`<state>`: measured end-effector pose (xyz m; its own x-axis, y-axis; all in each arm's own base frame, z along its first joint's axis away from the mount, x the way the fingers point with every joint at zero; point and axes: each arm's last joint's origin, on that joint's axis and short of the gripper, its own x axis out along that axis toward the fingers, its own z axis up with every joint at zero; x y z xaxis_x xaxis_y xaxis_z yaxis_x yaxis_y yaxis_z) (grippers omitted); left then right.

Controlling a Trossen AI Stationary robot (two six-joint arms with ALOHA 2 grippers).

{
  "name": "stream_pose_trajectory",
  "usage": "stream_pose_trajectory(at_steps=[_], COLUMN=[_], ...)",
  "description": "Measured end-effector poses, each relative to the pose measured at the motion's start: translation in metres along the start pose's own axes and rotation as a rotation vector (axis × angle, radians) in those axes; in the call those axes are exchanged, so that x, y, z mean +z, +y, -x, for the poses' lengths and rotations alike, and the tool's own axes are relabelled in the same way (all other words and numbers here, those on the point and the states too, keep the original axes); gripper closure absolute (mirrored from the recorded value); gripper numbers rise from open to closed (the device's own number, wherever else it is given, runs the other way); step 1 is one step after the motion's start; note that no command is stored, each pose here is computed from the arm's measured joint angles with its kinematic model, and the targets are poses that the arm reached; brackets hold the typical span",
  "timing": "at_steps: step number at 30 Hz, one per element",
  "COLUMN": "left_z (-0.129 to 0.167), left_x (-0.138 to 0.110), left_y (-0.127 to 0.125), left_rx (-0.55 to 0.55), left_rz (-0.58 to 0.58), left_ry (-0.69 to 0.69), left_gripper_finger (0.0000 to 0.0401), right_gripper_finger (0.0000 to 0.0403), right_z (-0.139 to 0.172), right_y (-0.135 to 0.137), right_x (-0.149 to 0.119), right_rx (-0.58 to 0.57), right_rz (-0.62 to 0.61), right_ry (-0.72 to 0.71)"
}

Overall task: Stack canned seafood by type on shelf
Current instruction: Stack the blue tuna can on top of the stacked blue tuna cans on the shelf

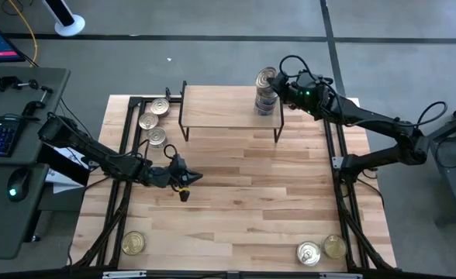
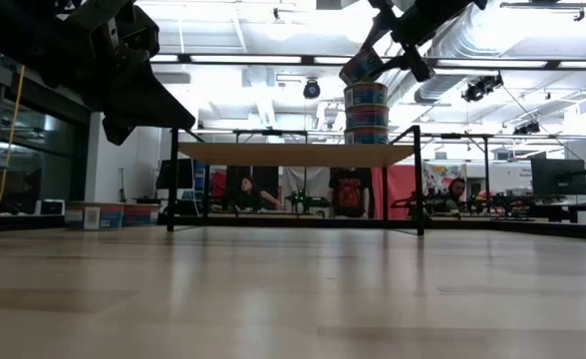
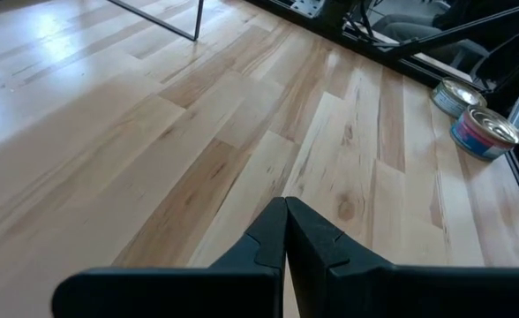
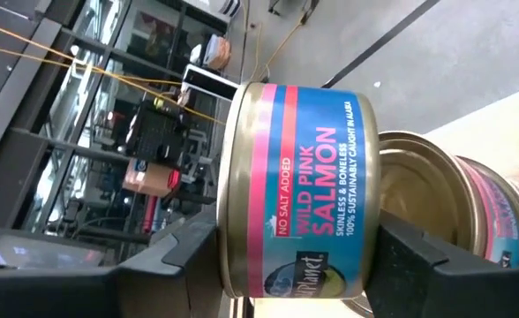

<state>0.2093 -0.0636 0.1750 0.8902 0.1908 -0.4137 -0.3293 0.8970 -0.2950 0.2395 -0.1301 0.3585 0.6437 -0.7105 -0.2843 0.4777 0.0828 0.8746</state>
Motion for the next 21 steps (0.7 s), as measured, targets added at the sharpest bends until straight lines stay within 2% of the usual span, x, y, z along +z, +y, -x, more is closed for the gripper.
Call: stream_pose_trajectory(at_steps=[14,21], left_z=[0.0000,-0.0001], left_x=[-0.0001,-0.0001], left_y=[0.0000,0.0000], left_rx=[0.000,0.000], left_rz=[0.000,0.000], left_ry=[0.000,0.001], left_gripper_finger=[0.0401,0.0401], right_gripper_finger=[0.0195,0.0163], right_z=[0.0000,-0.0040], right_y=[-0.0001,-0.0028], right_x=[-0.0005,-0.0030], right_rx=[0.002,-0.020], right_rz=[-0.031,-0.033], right_ry=[0.014,0.024])
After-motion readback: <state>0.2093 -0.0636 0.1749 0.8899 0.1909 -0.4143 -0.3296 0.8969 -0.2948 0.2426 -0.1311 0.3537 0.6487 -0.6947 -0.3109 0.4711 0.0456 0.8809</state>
